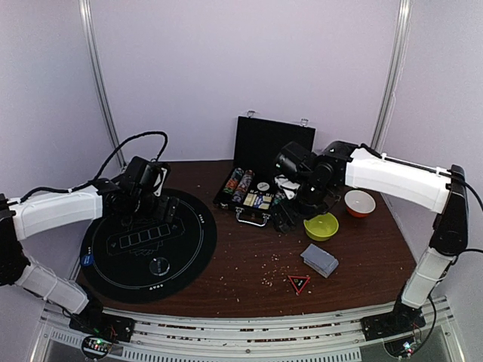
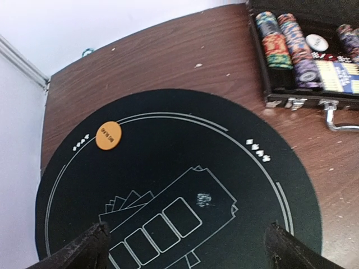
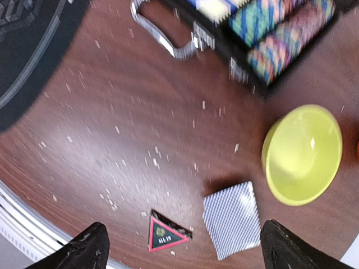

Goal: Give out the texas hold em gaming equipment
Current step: Move the chip case to the center of the board.

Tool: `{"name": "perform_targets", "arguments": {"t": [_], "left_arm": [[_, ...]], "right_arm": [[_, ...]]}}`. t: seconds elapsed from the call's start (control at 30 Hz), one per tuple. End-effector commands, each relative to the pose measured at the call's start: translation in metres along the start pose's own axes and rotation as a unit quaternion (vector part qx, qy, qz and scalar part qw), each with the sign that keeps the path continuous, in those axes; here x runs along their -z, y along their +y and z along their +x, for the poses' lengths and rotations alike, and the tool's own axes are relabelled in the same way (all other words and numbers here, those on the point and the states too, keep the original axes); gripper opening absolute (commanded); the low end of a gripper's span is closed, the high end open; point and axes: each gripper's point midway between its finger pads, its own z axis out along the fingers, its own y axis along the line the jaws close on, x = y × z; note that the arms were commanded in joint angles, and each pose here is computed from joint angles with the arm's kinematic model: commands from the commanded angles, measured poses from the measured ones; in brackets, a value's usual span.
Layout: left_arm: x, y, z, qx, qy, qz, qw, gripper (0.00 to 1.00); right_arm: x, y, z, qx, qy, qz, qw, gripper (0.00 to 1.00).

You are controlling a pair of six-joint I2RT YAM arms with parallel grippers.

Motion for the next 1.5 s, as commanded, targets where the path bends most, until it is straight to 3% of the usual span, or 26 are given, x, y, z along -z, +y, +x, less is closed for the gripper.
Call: {"name": "perform_targets", "arguments": {"t": [0.0, 0.23, 0.47, 0.6, 0.83, 1.2, 1.33, 1.47], "left_arm": [[0.013, -0.017, -0.015, 0.01, -0.044, 0.061, 0.997, 0.98], [0.022, -0.021, -0.022, 0.035, -0.072, 0.082, 0.993, 0.98], [0.04, -0.016, -0.017, 0.119, -0.083, 0.1, 0.984, 0.98], [0.048, -0.016, -0.01, 0.146, -0.084, 0.114, 0.979, 0.98], [0.054, -0.029, -0.029, 0.087, -0.092, 0.145, 0.981, 0.98], [0.01, -0.077, -0.07, -0.004, -0.089, 0.201, 0.975, 0.98], [-0.006, -0.092, -0.091, -0.07, -0.082, 0.21, 0.972, 0.98], [-0.021, -0.106, -0.109, -0.073, -0.083, 0.251, 0.962, 0.98]], "right_arm": [[-0.01, -0.003, 0.056, -0.026, 0.069, 0.016, 0.997, 0.96], [-0.007, -0.004, 0.059, 0.005, 0.052, 0.001, 0.999, 1.0], [-0.014, -0.052, 0.078, 0.031, 0.127, 0.021, 0.991, 1.0], [-0.011, -0.068, 0.071, -0.002, 0.101, 0.016, 0.995, 1.0], [-0.023, -0.082, 0.061, -0.088, 0.028, 0.024, 0.995, 1.0], [0.005, -0.087, -0.036, -0.097, -0.064, 0.013, 0.993, 1.0], [0.017, -0.066, -0.086, -0.035, -0.139, -0.042, 0.989, 0.99], [0.012, -0.044, -0.139, 0.045, -0.204, -0.079, 0.975, 0.91]]}}
